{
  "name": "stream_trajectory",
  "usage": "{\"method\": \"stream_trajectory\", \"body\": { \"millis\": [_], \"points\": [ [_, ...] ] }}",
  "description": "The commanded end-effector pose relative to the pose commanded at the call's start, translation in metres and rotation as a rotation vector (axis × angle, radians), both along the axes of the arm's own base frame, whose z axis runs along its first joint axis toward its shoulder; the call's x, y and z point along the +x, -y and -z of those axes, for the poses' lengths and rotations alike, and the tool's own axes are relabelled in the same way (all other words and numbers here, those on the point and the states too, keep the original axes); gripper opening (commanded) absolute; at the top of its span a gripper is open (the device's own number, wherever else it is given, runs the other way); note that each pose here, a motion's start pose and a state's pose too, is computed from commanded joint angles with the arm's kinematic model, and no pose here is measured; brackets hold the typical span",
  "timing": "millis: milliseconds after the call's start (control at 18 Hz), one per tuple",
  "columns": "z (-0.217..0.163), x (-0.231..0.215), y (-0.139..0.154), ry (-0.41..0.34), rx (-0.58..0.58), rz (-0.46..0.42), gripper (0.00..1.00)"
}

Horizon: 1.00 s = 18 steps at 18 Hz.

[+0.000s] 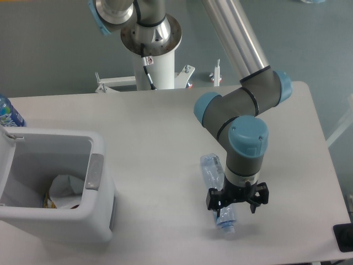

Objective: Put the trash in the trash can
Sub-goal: 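Lower the gripper around the bottle's cap end and close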

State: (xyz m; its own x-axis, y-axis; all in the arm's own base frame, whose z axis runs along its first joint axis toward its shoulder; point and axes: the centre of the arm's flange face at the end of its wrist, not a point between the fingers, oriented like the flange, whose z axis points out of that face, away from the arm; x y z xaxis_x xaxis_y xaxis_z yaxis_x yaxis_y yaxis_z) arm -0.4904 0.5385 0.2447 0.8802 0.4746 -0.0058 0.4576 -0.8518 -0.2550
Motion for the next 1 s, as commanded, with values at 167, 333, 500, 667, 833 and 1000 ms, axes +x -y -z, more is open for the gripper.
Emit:
{"method": "stream_trajectory", "body": {
  "millis": [167, 333, 500, 667, 833, 1000],
  "points": [
    [0.017, 0.002, -0.011, 0.013, -0.006, 0.014, 1.0],
    [0.025, 0.002, -0.014, 0.014, -0.01, 0.017, 1.0],
    [0.032, 0.001, -0.014, 0.015, -0.013, 0.017, 1.0],
    [0.038, 0.002, -0.014, 0.01, -0.013, 0.016, 1.0],
    [0.042, 0.003, -0.015, 0.011, -0.016, 0.017, 1.0],
    [0.047, 0.003, -0.016, 0.007, -0.016, 0.018, 1.0]
  ]
}}
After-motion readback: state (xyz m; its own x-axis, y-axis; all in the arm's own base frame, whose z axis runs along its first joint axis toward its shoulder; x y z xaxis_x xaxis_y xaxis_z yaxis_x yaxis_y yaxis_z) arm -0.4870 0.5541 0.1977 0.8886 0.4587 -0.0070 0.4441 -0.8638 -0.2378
